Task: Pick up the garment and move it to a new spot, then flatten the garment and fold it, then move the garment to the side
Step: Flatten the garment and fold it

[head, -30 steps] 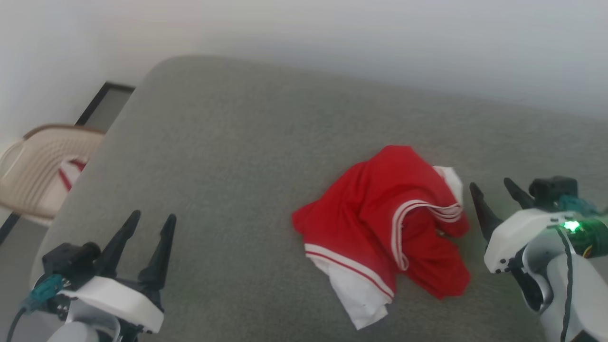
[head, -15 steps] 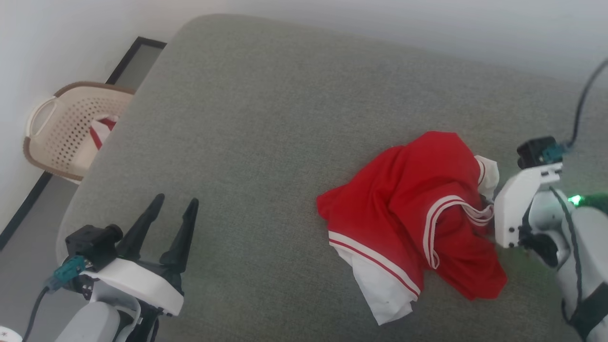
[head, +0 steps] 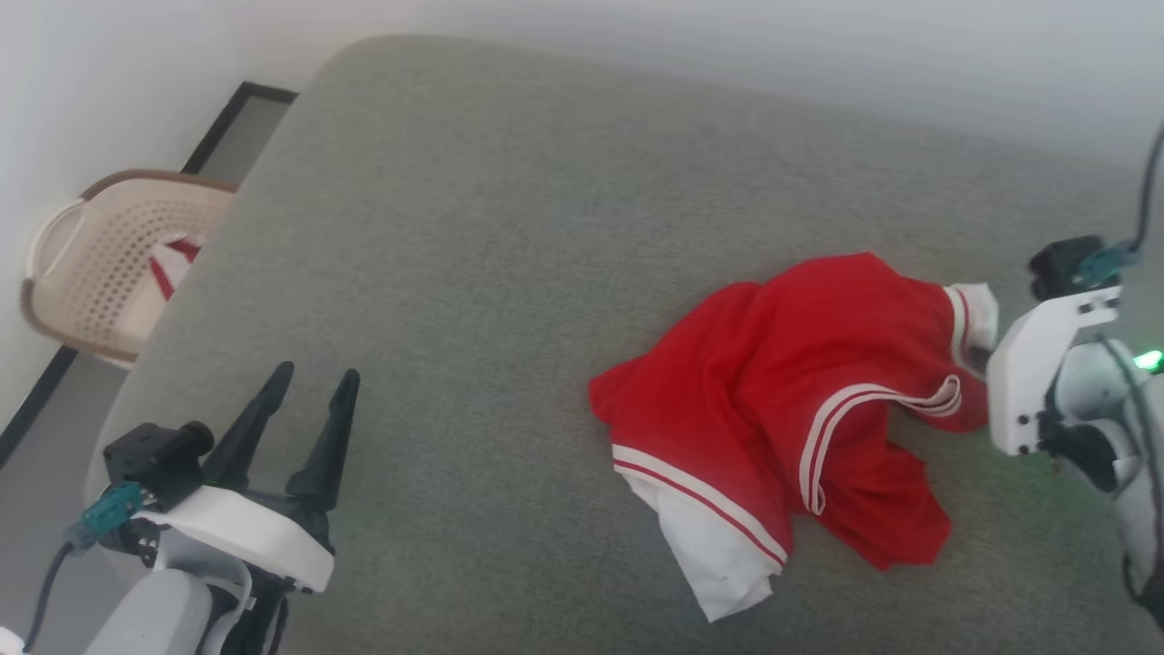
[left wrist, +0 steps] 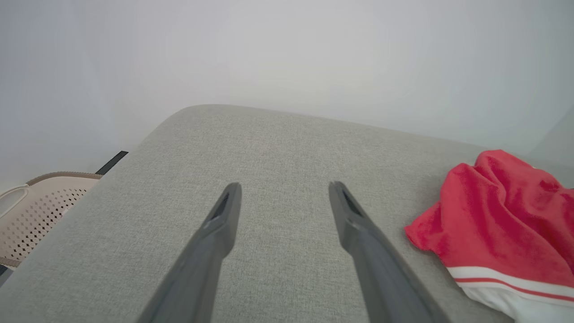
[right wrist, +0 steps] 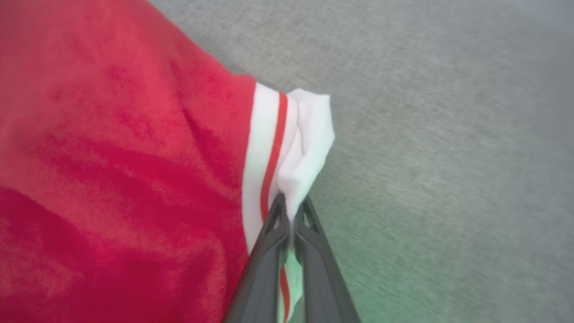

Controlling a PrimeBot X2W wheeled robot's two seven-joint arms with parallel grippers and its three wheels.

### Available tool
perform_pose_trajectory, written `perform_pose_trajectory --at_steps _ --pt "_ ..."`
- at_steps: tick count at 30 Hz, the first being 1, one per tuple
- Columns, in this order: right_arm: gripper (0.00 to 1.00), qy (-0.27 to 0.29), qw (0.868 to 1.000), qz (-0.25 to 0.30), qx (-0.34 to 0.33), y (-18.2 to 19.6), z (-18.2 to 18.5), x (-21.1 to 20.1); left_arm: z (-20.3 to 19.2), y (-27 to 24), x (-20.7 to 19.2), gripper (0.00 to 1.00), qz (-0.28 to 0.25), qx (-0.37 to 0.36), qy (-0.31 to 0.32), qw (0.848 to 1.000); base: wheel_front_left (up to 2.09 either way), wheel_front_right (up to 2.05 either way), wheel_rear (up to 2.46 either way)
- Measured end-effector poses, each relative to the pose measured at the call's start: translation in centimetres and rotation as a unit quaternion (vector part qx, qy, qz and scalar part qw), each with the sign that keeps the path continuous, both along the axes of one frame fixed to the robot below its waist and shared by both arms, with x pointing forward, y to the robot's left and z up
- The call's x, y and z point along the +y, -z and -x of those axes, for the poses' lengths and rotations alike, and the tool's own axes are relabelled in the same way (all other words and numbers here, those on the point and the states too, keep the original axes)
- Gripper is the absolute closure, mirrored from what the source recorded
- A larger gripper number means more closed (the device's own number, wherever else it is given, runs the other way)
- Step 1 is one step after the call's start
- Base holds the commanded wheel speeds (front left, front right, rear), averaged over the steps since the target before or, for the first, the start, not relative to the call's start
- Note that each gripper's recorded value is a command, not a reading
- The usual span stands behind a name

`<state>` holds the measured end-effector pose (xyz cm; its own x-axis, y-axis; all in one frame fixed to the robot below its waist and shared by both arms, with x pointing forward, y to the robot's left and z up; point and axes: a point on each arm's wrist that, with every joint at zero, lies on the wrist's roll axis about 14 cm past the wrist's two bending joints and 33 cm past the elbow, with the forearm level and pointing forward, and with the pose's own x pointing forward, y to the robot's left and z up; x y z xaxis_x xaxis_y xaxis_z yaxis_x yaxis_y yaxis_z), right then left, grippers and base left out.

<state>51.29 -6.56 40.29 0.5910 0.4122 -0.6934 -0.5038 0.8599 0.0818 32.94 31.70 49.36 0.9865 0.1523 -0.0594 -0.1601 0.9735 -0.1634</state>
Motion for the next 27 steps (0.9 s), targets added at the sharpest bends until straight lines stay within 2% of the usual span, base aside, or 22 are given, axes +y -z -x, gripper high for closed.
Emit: perform_pose_trajectory --at_steps 8,9,19,27 --pt "1.0 0.056 0.998 0.003 -0.036 -2.4 -0.5 -5.2 -1.2 -0.6 -0.6 0.0 -0.005 -0.011 0.021 1.0 0.0 0.0 0.0" --pt "1.0 0.076 0.996 0.01 -0.04 -2.7 -0.2 -7.1 -1.6 -0.6 -1.0 0.0 -0.003 -0.013 0.029 0.999 0.0 0.0 0.0" --pt "1.0 0.202 0.978 0.045 -0.02 -1.4 4.0 -17.7 -3.3 -0.7 -3.0 0.0 -0.003 -0.017 0.068 0.998 0.0 0.0 0.0" --pt "1.0 0.266 0.963 0.025 0.023 1.5 7.7 -19.5 -3.6 -0.5 -3.8 0.0 -0.008 -0.011 0.086 0.996 0.0 0.0 0.0"
